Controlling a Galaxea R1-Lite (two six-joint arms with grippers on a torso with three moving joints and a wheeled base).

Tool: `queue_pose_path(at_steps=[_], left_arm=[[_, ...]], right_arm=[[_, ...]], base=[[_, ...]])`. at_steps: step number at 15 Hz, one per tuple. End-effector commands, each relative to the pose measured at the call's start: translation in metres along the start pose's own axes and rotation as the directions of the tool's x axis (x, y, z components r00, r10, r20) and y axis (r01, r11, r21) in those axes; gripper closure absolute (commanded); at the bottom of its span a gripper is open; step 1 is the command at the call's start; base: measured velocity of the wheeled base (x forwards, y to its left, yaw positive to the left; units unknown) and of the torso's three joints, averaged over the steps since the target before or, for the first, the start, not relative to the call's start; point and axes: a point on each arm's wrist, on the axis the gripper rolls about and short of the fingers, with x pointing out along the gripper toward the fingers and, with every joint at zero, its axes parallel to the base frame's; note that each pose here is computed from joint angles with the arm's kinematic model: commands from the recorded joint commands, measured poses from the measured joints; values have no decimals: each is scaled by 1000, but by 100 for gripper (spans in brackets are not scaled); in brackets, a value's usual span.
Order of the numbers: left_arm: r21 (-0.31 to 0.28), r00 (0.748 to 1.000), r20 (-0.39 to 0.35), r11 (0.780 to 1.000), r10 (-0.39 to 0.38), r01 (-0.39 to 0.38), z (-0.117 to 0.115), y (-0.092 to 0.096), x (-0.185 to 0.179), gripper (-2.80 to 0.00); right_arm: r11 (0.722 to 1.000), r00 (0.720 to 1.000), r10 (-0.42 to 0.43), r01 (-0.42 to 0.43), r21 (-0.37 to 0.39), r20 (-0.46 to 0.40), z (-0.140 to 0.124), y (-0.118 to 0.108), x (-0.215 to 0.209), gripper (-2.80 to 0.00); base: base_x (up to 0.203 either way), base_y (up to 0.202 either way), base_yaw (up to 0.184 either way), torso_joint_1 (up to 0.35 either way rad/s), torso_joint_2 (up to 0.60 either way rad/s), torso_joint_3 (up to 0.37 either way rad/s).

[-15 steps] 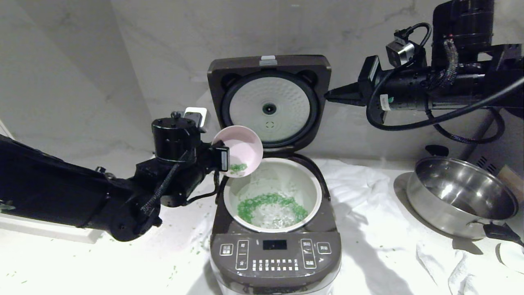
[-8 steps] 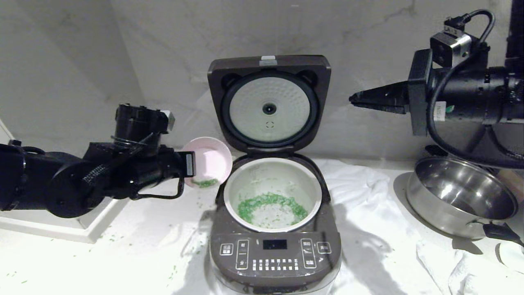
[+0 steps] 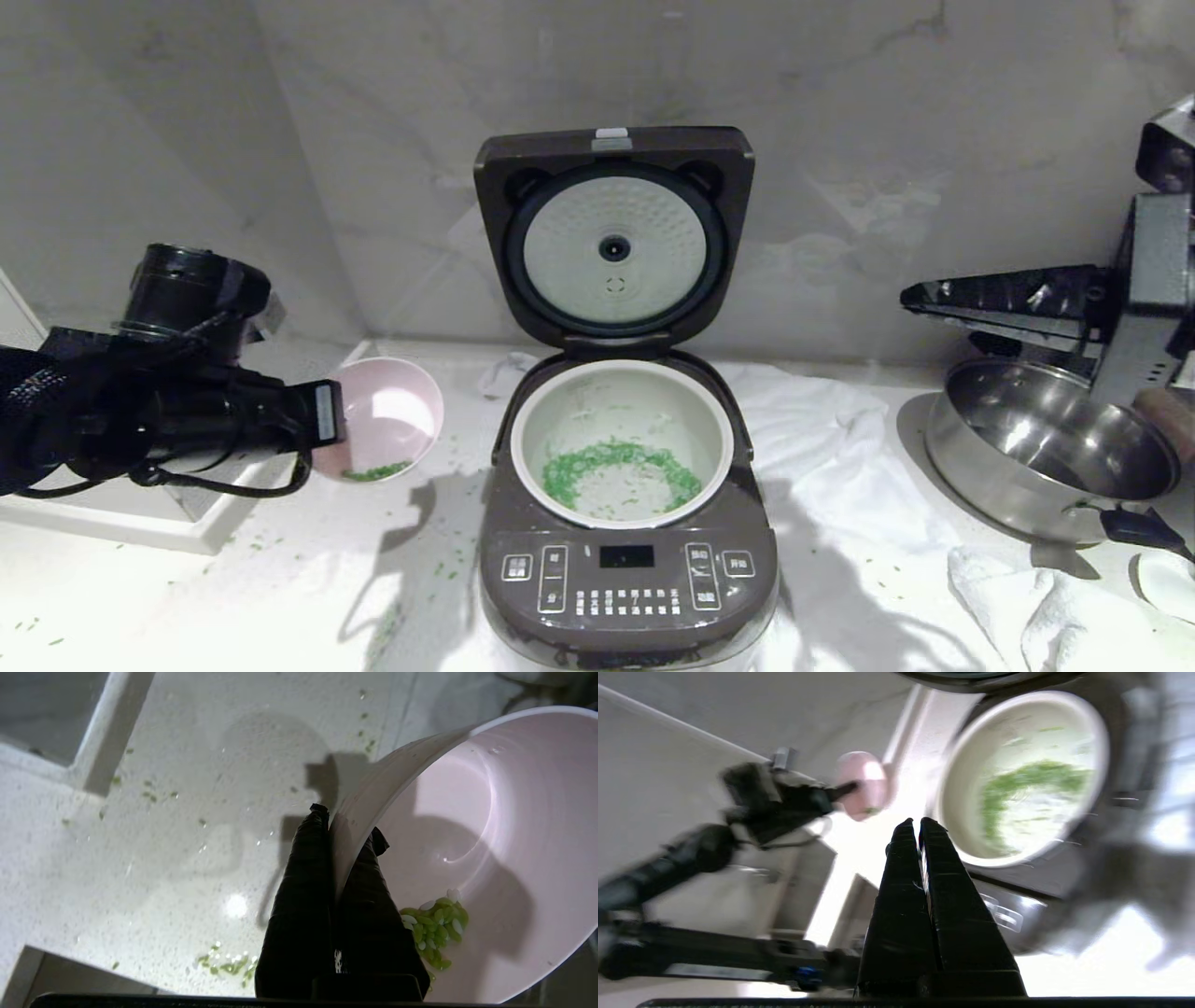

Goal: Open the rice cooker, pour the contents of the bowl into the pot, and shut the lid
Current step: Place the bowl on the table

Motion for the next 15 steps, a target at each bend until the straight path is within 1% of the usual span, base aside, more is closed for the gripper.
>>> queue_pose_path(at_steps=[1, 2, 3, 5, 6, 7, 8, 9, 10, 11, 12, 13, 14, 15], left_arm=[[-21, 999, -23, 999, 26, -26, -13, 16, -8, 0], [-26, 999, -42, 999, 30, -31, -21, 22, -9, 0], [-38, 997, -61, 998, 41, -44, -28, 29, -10, 0], [-72, 993, -89, 994, 77, -84, -36, 44, -9, 0], [-94, 992, -99, 991, 85, -94, -37, 52, -8, 0], [-119, 991, -105, 988, 87, -100, -37, 59, -7, 0], [-143, 990, -110, 984, 90, -105, -36, 67, -7, 0], [-158, 989, -114, 981, 94, -111, -35, 73, -6, 0], [-155, 989, -113, 981, 98, -115, -34, 76, -6, 0], [-149, 988, -115, 982, 99, -115, -35, 76, -6, 0], [-145, 987, -126, 982, 99, -117, -37, 76, -4, 0], [-140, 985, -143, 983, 99, -120, -40, 76, -1, 0], [-138, 984, -151, 983, 99, -120, -42, 76, 3, 0], [-138, 984, -146, 983, 98, -119, -44, 76, 6, 0]], right_arm=[[987, 984, -135, 144, -74, 116, -8, 0, -23, 0], [965, 961, -222, 241, -102, 165, -12, -4, -28, 0], [943, 938, -278, 308, -128, 207, -17, -7, -35, 0], [908, 907, -320, 376, -185, 272, -29, -8, -55, 0], [877, 884, -354, 427, -219, 307, -36, -11, -64, 0], [834, 844, -402, 498, -239, 356, -41, -16, -74, 0], [805, 813, -422, 539, -247, 400, -45, -16, -84, 0], [783, 786, -427, 569, -251, 447, -48, -15, -96, 0], [757, 753, -434, 603, -253, 494, -53, -13, -108, 0], [718, 715, -459, 648, -254, 527, -57, -14, -117, 0], [667, 671, -495, 701, -254, 552, -62, -15, -125, 0], [615, 622, -529, 750, -245, 578, -68, -17, -132, 0], [569, 572, -548, 789, -230, 610, -75, -16, -140, 0], [520, 519, -566, 828, -211, 641, -81, -14, -146, 0]], base=[[0, 0, 0, 0, 0, 0], [0, 0, 0, 0, 0, 0], [0, 0, 0, 0, 0, 0], [0, 0, 0, 0, 0, 0], [0, 0, 0, 0, 0, 0], [0, 0, 0, 0, 0, 0], [0, 0, 0, 0, 0, 0], [0, 0, 0, 0, 0, 0], [0, 0, 0, 0, 0, 0], [0, 0, 0, 0, 0, 0], [0, 0, 0, 0, 0, 0], [0, 0, 0, 0, 0, 0], [0, 0, 0, 0, 0, 0], [0, 0, 0, 0, 0, 0]])
